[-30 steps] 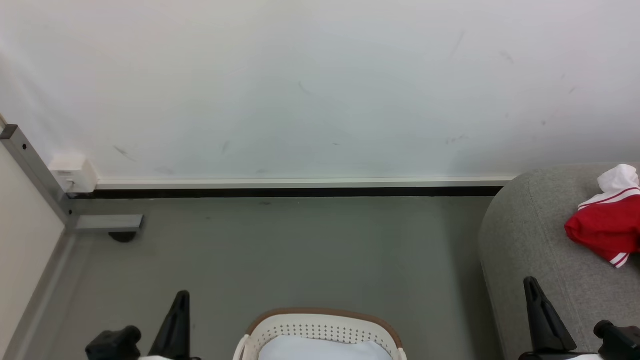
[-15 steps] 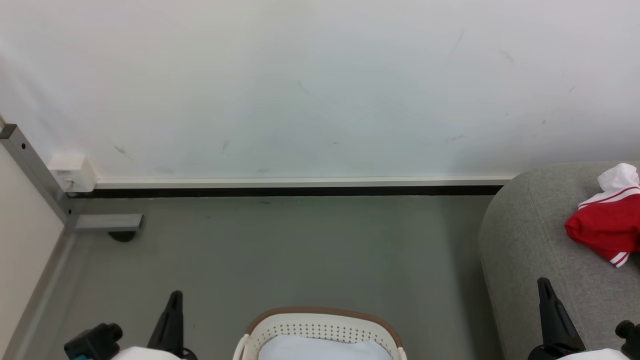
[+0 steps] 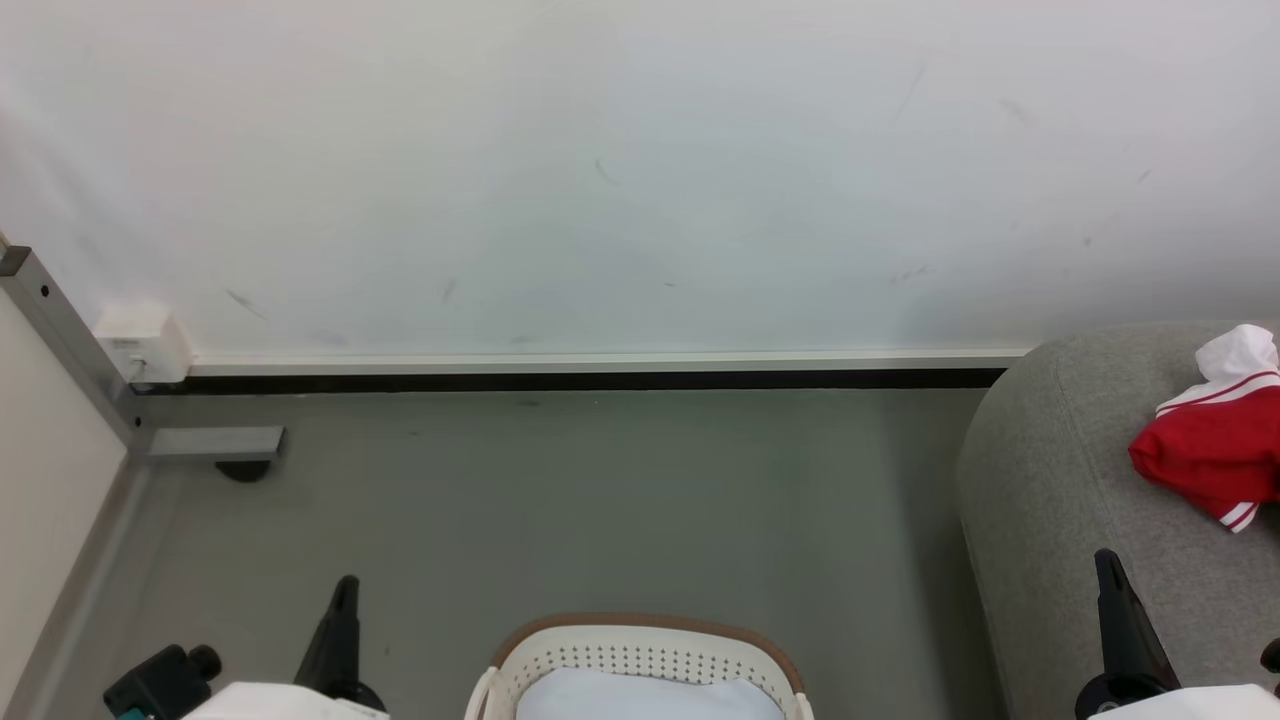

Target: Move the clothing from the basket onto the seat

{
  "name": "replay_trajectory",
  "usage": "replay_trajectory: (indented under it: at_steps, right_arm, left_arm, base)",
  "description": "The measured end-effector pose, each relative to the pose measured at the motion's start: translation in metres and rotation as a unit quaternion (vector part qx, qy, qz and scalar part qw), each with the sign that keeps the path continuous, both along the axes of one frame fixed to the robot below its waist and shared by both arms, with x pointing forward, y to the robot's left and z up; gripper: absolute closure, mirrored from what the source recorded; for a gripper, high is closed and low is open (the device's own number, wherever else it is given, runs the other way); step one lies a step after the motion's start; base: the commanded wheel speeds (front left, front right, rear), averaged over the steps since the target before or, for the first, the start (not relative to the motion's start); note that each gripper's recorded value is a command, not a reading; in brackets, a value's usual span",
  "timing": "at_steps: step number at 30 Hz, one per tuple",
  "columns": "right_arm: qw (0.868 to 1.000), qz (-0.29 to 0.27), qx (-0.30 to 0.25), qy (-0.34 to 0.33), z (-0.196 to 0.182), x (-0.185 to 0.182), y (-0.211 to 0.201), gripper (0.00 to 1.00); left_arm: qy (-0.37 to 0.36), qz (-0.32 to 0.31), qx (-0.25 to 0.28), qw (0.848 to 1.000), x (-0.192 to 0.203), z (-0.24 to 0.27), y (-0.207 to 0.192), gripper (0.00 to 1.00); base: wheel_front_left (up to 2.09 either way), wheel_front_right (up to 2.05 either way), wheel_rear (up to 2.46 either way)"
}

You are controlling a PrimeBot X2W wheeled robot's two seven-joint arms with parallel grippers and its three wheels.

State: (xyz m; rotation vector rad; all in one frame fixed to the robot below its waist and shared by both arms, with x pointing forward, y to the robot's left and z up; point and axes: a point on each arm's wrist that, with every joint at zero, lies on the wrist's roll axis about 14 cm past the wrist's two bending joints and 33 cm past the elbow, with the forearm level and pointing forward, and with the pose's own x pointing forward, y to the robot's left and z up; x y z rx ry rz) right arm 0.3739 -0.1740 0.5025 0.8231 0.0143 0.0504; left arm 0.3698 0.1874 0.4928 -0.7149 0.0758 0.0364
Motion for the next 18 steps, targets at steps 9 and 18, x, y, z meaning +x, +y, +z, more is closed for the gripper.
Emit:
replay_trajectory:
  at_steps: [9, 18]
  right_arm:
    - [0.999, -0.007, 0.050, 0.010, -0.0022, 0.0012, -0.0048, 1.00]
    - [0.994, -0.013, 0.104, 0.014, -0.0013, 0.0045, -0.0095, 1.00]
  left_arm:
    - [0.004, 0.005, -0.061, 0.998, 0.0026, -0.0003, 0.0027, 1.00]
    - [0.005, 0.007, -0.120, 0.993, 0.0055, 0.0002, 0.0030, 1.00]
  base:
    - [0.00, 0.00, 0.00]
    - [0.00, 0.00, 0.00]
